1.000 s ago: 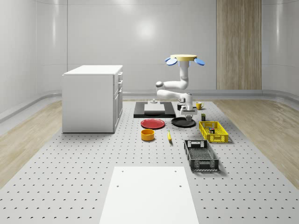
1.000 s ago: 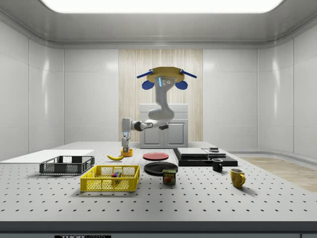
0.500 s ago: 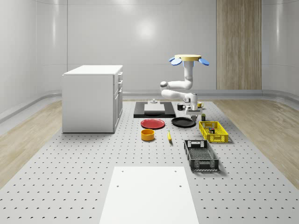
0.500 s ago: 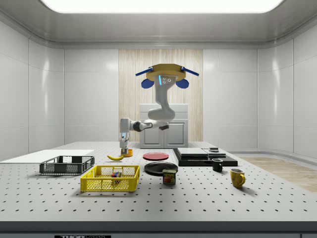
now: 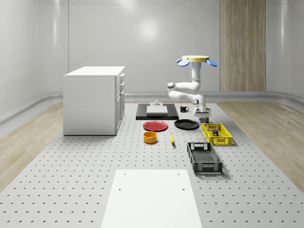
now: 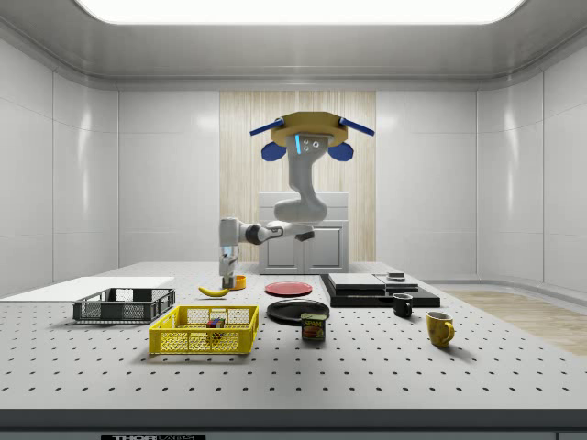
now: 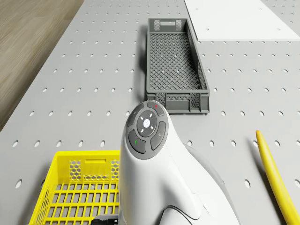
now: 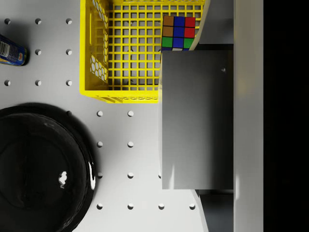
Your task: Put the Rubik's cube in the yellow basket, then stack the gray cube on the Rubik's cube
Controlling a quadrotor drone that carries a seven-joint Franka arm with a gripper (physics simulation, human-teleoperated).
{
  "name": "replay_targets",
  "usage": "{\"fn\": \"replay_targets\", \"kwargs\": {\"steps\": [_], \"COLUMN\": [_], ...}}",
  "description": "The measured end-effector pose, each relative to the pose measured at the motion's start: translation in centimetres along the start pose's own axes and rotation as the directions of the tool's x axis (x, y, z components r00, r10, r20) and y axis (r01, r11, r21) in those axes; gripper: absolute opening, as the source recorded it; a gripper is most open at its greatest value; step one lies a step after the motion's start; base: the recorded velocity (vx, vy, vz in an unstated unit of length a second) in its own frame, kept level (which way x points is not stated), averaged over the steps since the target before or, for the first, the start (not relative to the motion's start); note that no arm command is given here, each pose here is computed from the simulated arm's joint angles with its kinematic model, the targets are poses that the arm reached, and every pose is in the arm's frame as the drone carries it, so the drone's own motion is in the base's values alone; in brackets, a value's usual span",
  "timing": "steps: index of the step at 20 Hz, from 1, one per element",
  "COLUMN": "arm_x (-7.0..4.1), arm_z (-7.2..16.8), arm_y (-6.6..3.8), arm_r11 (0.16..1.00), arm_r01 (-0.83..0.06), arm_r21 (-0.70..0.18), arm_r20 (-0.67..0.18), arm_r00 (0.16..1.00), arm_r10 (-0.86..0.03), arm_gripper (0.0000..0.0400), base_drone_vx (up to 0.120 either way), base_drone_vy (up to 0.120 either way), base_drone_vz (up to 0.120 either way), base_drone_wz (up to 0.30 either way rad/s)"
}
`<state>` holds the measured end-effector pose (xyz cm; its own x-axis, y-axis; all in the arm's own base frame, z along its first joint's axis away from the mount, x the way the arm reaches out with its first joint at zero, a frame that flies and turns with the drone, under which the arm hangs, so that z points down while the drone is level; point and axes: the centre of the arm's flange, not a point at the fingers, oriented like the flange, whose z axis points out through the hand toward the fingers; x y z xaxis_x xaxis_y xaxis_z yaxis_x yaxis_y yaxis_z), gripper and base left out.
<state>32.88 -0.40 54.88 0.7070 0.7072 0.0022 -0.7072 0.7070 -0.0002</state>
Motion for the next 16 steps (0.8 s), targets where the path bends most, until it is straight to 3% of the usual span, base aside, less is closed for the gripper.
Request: {"fn": "replay_targets", "kwargs": {"steps": [5,14,16], "arm_x": [0.00,0.00,0.00], "arm_z": [0.00,0.00,0.00], "arm_y": [0.00,0.00,0.00], "arm_r11": [1.000,1.000,1.000], "arm_r01": [0.000,0.000,0.000], "arm_r21": [0.000,0.000,0.000], "arm_r20": [0.000,0.000,0.000], "arm_r00": [1.000,1.000,1.000], "arm_r10": [0.000,0.000,0.000], "arm_gripper": [0.0250,0.0250,0.0250], "base_drone_vx": [0.000,0.000,0.120], "base_drone_vy": [0.120,0.120,0.120], "base_drone_vz": [-0.008,-0.120,-0.040], "base_drone_wz": [0.000,0.000,0.000]}}
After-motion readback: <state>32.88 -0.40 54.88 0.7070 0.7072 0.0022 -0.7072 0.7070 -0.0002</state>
